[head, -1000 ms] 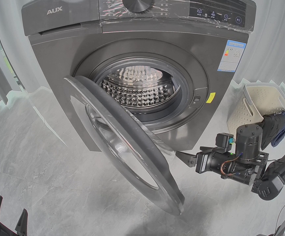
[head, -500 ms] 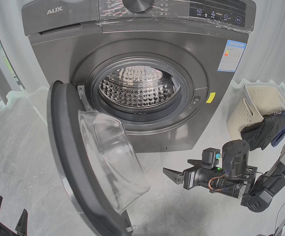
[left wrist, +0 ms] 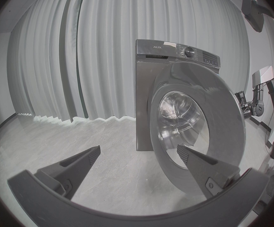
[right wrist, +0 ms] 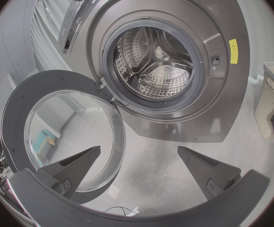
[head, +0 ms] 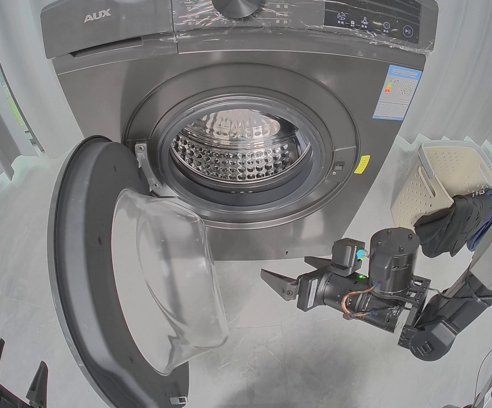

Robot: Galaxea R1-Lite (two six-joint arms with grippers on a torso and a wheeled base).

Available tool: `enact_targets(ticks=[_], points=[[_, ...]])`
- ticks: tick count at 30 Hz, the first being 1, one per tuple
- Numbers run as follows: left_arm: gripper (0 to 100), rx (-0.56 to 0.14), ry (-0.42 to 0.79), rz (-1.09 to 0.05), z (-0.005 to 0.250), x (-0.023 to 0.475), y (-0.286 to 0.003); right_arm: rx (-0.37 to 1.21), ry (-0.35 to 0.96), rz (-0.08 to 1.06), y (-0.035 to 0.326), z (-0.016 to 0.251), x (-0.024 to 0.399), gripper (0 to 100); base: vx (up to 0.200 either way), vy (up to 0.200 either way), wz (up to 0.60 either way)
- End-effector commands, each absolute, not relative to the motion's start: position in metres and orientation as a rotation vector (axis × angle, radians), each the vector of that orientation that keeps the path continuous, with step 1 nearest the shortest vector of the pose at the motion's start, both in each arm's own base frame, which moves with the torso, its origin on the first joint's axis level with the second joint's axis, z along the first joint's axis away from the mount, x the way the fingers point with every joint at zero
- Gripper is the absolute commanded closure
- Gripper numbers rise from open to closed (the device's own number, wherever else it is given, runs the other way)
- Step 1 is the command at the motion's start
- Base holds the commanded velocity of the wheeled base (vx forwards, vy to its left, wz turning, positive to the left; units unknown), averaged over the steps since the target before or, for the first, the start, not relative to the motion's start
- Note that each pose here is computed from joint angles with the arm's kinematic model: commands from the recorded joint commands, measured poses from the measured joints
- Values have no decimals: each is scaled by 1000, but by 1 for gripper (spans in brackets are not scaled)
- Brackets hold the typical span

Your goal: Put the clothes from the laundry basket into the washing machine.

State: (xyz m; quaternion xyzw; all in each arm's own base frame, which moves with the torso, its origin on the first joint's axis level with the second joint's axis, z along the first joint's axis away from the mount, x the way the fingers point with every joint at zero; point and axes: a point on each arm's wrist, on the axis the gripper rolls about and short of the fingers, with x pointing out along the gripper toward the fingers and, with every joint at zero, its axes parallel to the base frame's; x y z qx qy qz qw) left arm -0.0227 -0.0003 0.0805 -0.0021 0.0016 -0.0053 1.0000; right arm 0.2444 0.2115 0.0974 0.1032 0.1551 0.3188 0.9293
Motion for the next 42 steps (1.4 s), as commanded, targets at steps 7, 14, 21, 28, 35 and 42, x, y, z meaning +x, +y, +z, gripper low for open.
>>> enact_targets(ticks=[7,14,21,28,35,42], points=[[0,-5,2,-11,76,-23,0,200,330,683,236,79,258,0,-114,0,0],[0,-3,0,-11,76,-23,0,222,282,700,252,86,275,0,-57,0,0],[0,-3,2,-11,76,-23,0,203,305,739,270,69,271,0,0,0,0],[0,-3,0,-11,76,-23,0,193,274,783,283,73,263,0,0,0,0],[0,-2,2,-9,76,-23,0,217,223,739,272,86,286,0,-57,0,0],[0,-2,2,-11,76,-23,0,208,236,757,284,70,298,0,-200,0,0]])
